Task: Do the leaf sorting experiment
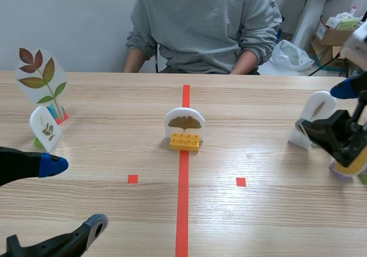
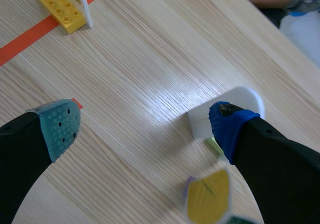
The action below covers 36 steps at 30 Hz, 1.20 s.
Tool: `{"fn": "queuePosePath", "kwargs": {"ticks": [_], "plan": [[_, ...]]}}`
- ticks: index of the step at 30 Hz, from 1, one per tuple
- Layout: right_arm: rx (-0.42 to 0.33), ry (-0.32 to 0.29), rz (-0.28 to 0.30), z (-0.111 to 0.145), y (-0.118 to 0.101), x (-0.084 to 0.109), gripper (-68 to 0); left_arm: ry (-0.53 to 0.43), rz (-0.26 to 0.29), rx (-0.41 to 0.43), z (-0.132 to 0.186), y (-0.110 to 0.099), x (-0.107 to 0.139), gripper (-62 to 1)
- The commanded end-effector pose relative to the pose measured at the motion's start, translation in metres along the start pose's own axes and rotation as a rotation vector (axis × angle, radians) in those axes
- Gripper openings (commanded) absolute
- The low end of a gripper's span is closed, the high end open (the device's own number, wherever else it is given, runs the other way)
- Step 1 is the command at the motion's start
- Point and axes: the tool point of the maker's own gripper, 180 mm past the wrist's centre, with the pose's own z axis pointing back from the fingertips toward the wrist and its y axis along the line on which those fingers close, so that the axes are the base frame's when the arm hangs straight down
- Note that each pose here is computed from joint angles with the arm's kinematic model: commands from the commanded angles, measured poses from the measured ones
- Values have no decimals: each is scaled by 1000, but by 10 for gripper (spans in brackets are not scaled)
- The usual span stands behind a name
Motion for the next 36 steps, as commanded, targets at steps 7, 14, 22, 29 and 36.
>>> {"fn": "queuePosePath", "kwargs": {"ticks": [7, 14, 22, 29, 36], "plan": [[149, -13, 40, -73, 6, 27, -150, -27, 7, 10, -1, 2, 6, 14], [269, 8, 118, -124, 38, 49, -150, -34, 26, 29, -1, 3, 6, 14], [357, 33, 204, -162, 74, 61, -150, -17, 29, 31, -1, 3, 2, 14], [421, 13, 216, -184, 105, 66, -150, 8, 29, 32, -1, 3, -2, 14], [445, -25, 169, -192, 122, 65, -151, 8, 28, 32, -1, 3, -2, 14]]}}
